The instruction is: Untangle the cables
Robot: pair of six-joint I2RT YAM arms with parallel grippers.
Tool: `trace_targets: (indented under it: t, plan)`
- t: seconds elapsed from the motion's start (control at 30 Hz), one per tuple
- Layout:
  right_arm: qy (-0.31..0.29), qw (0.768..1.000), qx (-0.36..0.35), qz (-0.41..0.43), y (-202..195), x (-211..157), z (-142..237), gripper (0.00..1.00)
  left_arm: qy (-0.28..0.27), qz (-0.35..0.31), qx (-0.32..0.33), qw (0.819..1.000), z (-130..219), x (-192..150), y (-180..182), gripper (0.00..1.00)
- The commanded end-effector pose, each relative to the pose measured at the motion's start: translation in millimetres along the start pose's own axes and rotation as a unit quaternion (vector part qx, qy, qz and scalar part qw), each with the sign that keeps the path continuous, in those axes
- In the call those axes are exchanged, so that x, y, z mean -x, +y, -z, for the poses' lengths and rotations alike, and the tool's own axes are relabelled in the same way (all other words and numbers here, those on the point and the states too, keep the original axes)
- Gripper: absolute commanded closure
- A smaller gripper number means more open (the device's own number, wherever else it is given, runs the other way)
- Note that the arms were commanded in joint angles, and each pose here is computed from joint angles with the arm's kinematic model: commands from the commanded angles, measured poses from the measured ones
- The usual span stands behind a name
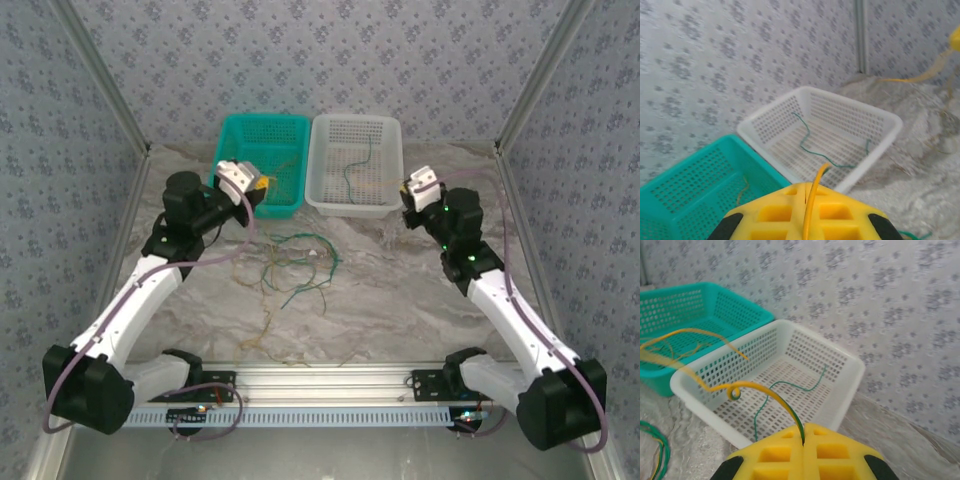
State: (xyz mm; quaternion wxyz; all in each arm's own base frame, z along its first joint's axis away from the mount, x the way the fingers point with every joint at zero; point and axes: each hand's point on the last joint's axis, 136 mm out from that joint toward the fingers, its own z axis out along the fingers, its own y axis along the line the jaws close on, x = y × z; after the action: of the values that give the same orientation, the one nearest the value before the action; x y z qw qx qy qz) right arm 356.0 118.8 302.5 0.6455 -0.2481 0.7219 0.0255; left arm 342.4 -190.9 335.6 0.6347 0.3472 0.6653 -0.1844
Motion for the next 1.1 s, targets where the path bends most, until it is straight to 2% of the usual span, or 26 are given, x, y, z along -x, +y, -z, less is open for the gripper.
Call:
trace_targets:
  t: [0.0,0.1,0.2,0.3,0.37,0.43,0.47,0.6,0.67,0.77,0.8,0.9,1.07]
  plan:
    - [0.001,0.999,-0.015,-0.039,-7.7,6.8,18.6,1.0,-0.087,0.012,0.02,0.996,17.3,74.1,12.8,1.0]
    - [-0.008,0.998,-0.026,-0.049,-15.4,18.8,31.1,1.0,-0.116,0.024,0.047,0.992,28.7,123.7,29.0,1.0]
    - [-0.009,0.997,-0.046,-0.067,-25.2,22.7,36.1,1.0,-0.16,0.028,0.103,0.981,44.3,176.6,54.4,1.0]
    - [-0.009,0.995,-0.056,-0.08,-30.8,21.4,36.0,1.0,-0.201,0.025,0.124,0.971,52.6,227.1,70.4,1.0]
    - [-0.006,0.994,-0.061,-0.089,-32.6,18.8,34.1,1.0,-0.211,0.004,0.153,0.965,48.5,248.3,87.2,1.0]
    - [-0.008,0.994,-0.056,-0.094,-31.2,17.6,31.9,1.0,-0.208,-0.025,0.221,0.953,34.6,254.8,121.2,1.0]
    - [-0.012,0.994,-0.051,-0.099,-29.4,18.2,30.4,1.0,-0.204,-0.032,0.255,0.945,24.0,252.8,146.5,1.0]
    - [-0.017,0.993,-0.034,-0.108,-23.3,18.7,25.7,1.0,-0.19,-0.016,0.291,0.937,-24.5,235.8,236.1,1.0]
    - [-0.021,0.993,-0.028,-0.11,-20.9,20.2,25.2,1.0,-0.196,-0.039,0.309,0.93,-43.6,233.8,263.4,1.0]
    - [-0.02,0.994,-0.019,-0.109,-16.5,18.3,23.6,1.0,-0.197,-0.084,0.326,0.921,-81.2,209.4,293.9,1.0]
    - [-0.021,0.994,-0.014,-0.109,-14.5,19.1,24.1,1.0,-0.19,-0.094,0.334,0.918,-99.8,185.6,304.5,1.0]
    - [-0.025,0.994,0.0,-0.107,-7.0,20.8,25.0,1.0,-0.122,-0.095,0.32,0.935,-142.6,115.5,318.4,1.0]
    - [-0.023,0.995,0.015,-0.095,1.5,23.4,25.2,1.0,0.007,-0.03,0.29,0.957,-185.9,17.5,312.3,1.0]
